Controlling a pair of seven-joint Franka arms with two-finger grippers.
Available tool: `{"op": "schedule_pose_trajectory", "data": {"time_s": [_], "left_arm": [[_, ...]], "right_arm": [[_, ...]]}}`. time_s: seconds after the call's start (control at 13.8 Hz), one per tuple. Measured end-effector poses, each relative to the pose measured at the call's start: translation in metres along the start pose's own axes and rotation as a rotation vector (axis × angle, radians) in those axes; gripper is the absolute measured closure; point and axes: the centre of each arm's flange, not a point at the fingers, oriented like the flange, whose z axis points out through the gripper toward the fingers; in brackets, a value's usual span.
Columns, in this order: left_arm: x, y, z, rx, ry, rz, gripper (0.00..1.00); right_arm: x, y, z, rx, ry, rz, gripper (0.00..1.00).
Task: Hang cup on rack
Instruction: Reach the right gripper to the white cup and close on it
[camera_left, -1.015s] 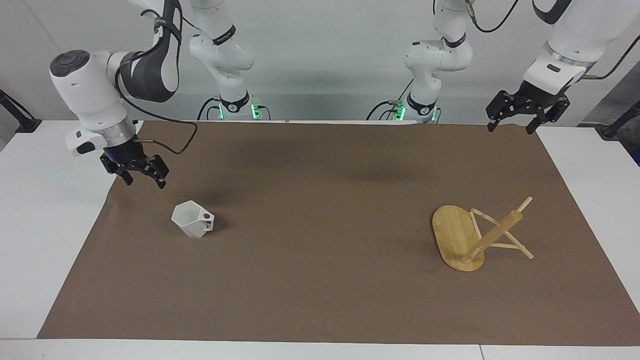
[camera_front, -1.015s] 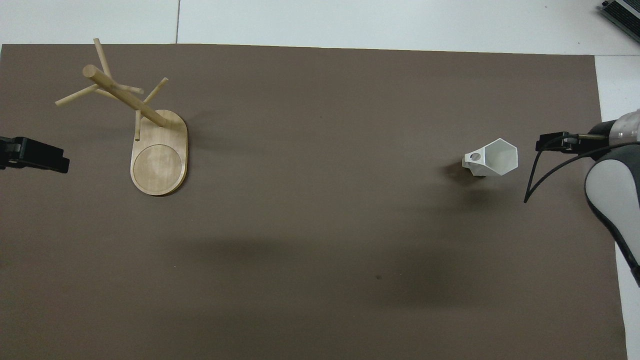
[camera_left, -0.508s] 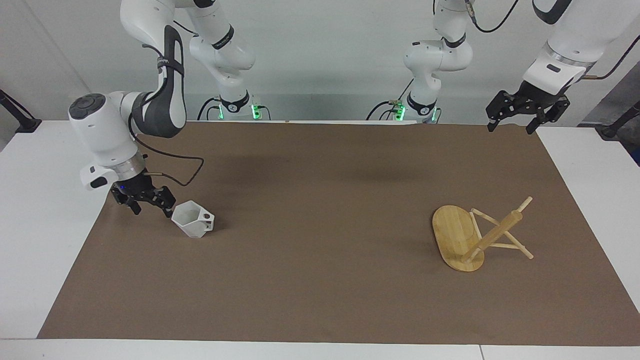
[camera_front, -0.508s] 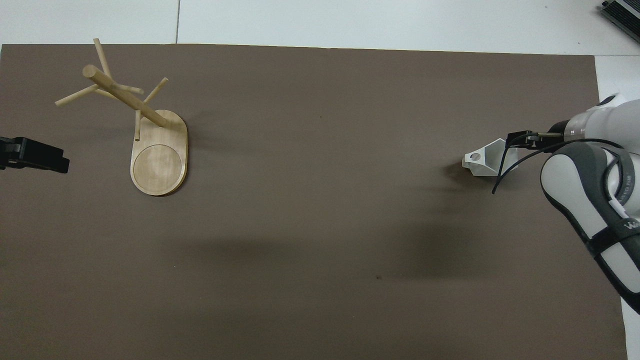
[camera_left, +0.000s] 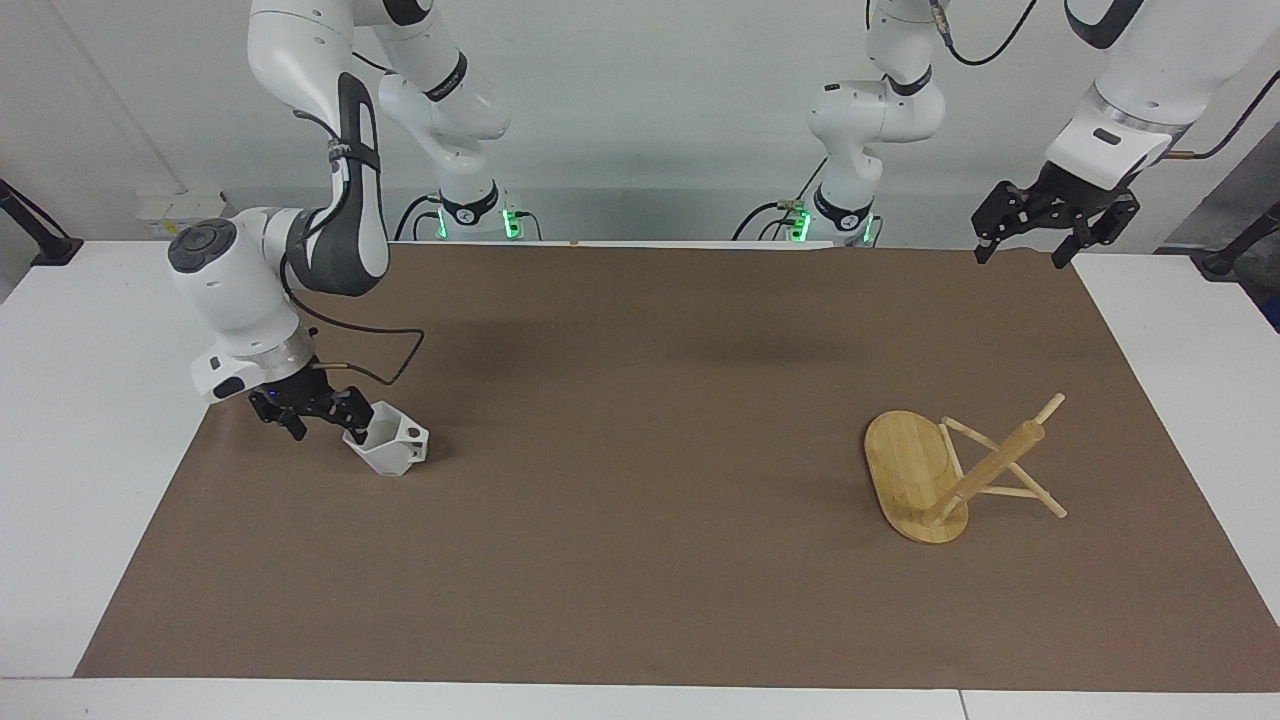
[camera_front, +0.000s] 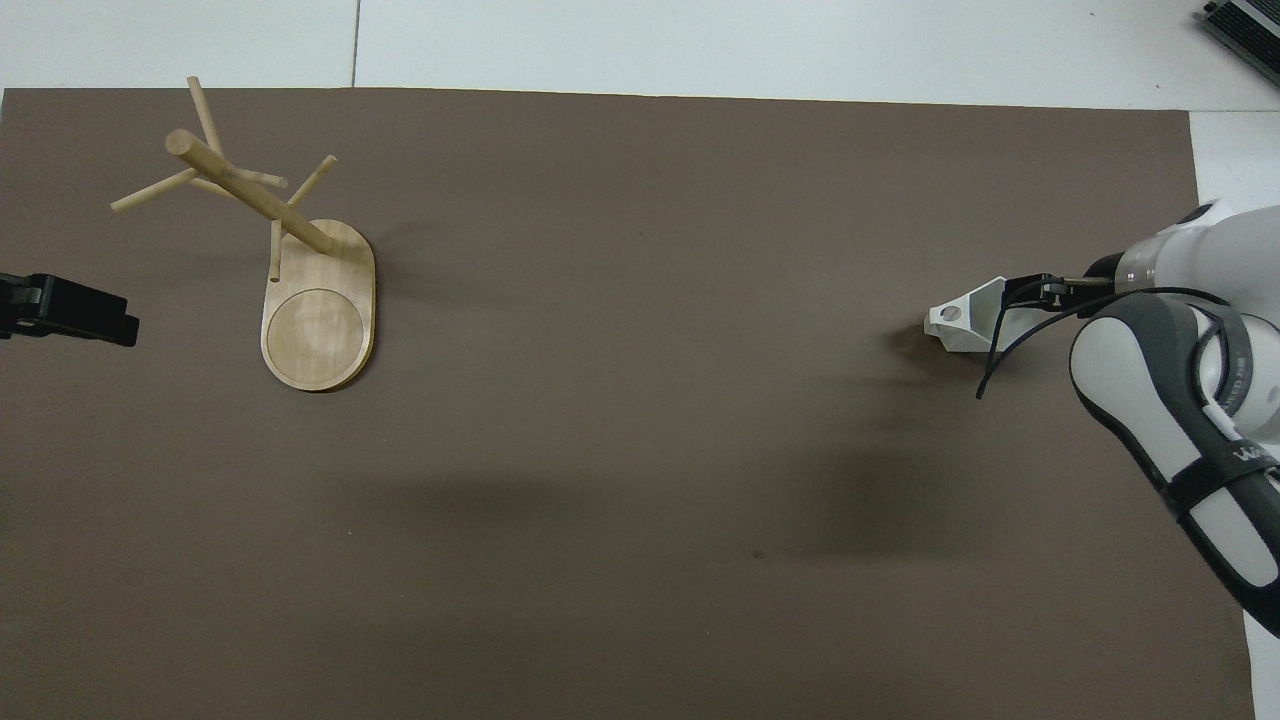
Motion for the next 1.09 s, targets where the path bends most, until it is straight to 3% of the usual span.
{"op": "schedule_pose_trajectory", "data": {"time_s": [0.22,0.36,0.44,0.73,0.87,1.02,1.09], "left_arm": [[0.0000,0.0000,0.0000,0.000,0.000,0.000,0.00],[0.0000,0.0000,0.0001,0.000,0.000,0.000,0.00],[0.0000,0.0000,0.0001,0.000,0.000,0.000,0.00],[-0.0001,0.0000,0.0000,0.000,0.000,0.000,0.00],[-0.0004,-0.0001,0.0003,0.000,-0.003,-0.001,0.00],[-0.0008,-0.0009,0.0006,0.000,-0.006,-0.003,0.00],[-0.0009,-0.0015,0.0006,0.000,-0.006,-0.004,0.00]], "right_arm": [[-0.0028,0.0000,0.0039,0.000,-0.009,0.000,0.00],[-0.0031,0.0000,0.0041,0.000,-0.010,0.000,0.05],[-0.0031,0.0000,0.0040,0.000,-0.010,0.000,0.12],[-0.0034,-0.0007,0.0043,0.000,-0.010,-0.001,0.60],[-0.0035,-0.0021,0.0043,0.001,-0.011,-0.003,0.79],[-0.0035,-0.0038,0.0041,0.002,-0.011,-0.006,0.85],[-0.0036,-0.0051,0.0041,0.002,-0.011,-0.008,0.94]]}}
